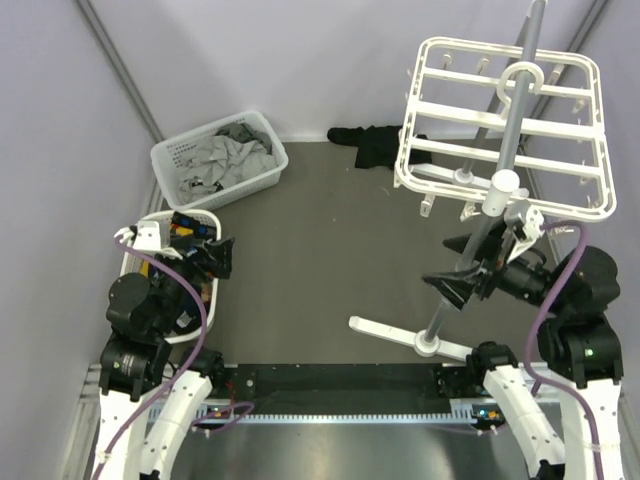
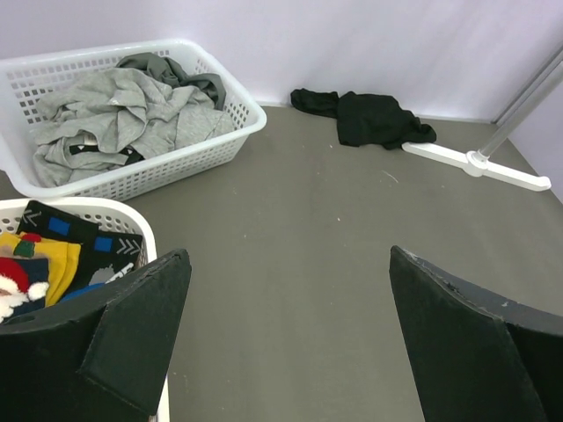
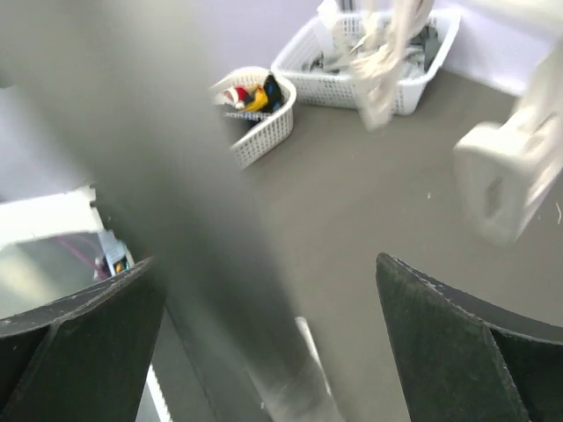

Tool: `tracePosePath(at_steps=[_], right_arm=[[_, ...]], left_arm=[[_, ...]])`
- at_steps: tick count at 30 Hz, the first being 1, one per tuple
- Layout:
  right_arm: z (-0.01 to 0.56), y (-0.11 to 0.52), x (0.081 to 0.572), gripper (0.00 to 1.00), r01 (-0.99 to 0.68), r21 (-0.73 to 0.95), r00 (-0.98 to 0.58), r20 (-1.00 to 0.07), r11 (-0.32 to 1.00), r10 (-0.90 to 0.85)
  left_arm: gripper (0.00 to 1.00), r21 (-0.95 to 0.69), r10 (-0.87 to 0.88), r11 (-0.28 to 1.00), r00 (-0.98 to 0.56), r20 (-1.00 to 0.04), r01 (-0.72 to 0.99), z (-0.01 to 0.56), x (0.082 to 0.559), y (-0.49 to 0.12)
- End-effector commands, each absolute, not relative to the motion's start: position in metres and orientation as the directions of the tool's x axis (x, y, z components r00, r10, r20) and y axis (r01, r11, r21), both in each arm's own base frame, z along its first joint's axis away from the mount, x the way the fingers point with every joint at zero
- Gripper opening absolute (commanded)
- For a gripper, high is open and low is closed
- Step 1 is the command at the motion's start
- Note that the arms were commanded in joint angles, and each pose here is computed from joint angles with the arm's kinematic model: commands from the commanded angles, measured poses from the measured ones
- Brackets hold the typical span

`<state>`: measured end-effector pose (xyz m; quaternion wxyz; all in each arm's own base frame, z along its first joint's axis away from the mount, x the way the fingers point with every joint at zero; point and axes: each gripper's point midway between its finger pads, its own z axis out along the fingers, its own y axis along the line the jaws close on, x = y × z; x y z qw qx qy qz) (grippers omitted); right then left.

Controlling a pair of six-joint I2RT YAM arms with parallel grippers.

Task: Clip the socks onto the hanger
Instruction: Move the clothesline to the center of the board.

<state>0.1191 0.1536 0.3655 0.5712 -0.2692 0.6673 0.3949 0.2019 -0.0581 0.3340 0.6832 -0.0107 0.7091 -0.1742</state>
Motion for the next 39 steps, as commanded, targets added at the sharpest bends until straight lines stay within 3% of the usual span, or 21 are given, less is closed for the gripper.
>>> tracePosePath(at_steps=[1, 7, 8, 9, 14, 39], right_arm=[[0.405, 0.161, 0.139, 0.99, -0.85, 0.144, -0.07, -0.984, 0.507, 0.163], [0.408, 0.18, 0.173, 0.99, -0.847, 0.151, -0.066, -0.981, 0.509, 0.182], [0.408, 0.198, 0.163, 0.99, -0.881, 0.145, -0.074, -0.983, 0.45, 0.171], [0.412, 0.198, 0.175, 0.99, -0.852, 0.107, -0.029, -0.987, 0.513, 0.158], [0.405, 0.251, 0.196, 0.99, -0.856, 0.058, -0.018, -0.996, 0.514, 0.083], [0.469, 0.39, 0.373, 0.99, -0.626, 0.073, 0.21, -0.943, 0.776, 0.259]], left_arm=[[0.98, -0.267, -0.272, 0.933, -0.012, -0.962, 0.24, 0.351, 0.206, -0.059], [0.99, -0.244, -0.252, 0.944, 0.006, -0.968, 0.22, 0.359, 0.201, -0.053], [0.99, -0.243, -0.251, 0.945, 0.01, -0.968, 0.218, 0.361, 0.2, -0.052], [0.99, -0.242, -0.25, 0.947, 0.013, -0.968, 0.212, 0.363, 0.198, -0.051], [0.99, -0.242, -0.25, 0.947, 0.014, -0.968, 0.212, 0.369, 0.191, -0.05], [0.99, -0.187, -0.199, 0.975, 0.102, -0.975, 0.12, 0.392, 0.127, -0.015]])
